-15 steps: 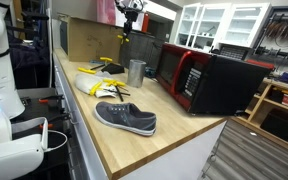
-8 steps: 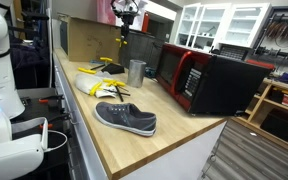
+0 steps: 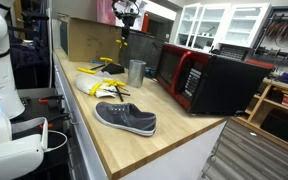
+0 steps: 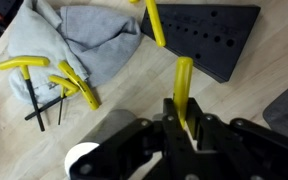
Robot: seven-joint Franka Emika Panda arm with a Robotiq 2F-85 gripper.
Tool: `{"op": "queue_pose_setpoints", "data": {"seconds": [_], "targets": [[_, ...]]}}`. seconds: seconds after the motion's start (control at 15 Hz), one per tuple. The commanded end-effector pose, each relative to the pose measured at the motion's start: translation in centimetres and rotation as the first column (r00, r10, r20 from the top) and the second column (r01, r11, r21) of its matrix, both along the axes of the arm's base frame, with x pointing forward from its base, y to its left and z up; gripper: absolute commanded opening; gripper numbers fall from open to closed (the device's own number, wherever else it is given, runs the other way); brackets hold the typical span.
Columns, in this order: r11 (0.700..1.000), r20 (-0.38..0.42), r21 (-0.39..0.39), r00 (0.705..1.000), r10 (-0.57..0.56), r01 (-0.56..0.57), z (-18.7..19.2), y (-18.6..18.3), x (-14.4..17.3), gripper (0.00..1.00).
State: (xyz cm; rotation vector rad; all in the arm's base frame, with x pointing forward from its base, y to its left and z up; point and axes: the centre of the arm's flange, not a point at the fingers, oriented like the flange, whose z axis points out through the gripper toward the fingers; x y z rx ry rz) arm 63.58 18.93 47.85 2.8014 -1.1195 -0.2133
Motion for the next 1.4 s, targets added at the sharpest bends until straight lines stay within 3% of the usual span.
{"op": "queue_pose_setpoints", "data": {"seconds": [0.0, 0.6, 0.87, 1.33], "targets": [[1.0, 0.005, -0.031, 1.0, 0.004, -0.004, -0.4, 1.0, 0.2, 0.04], [0.989, -0.04, -0.096, 0.993, 0.11, -0.113, -3.3, 10.6, -0.4, 0.04], [0.977, -0.116, -0.143, 0.983, 0.142, -0.158, -5.5, 11.0, -1.1, 0.04], [0.961, -0.243, -0.169, 0.954, 0.176, -0.221, -6.0, 9.9, -3.6, 0.04]]}}
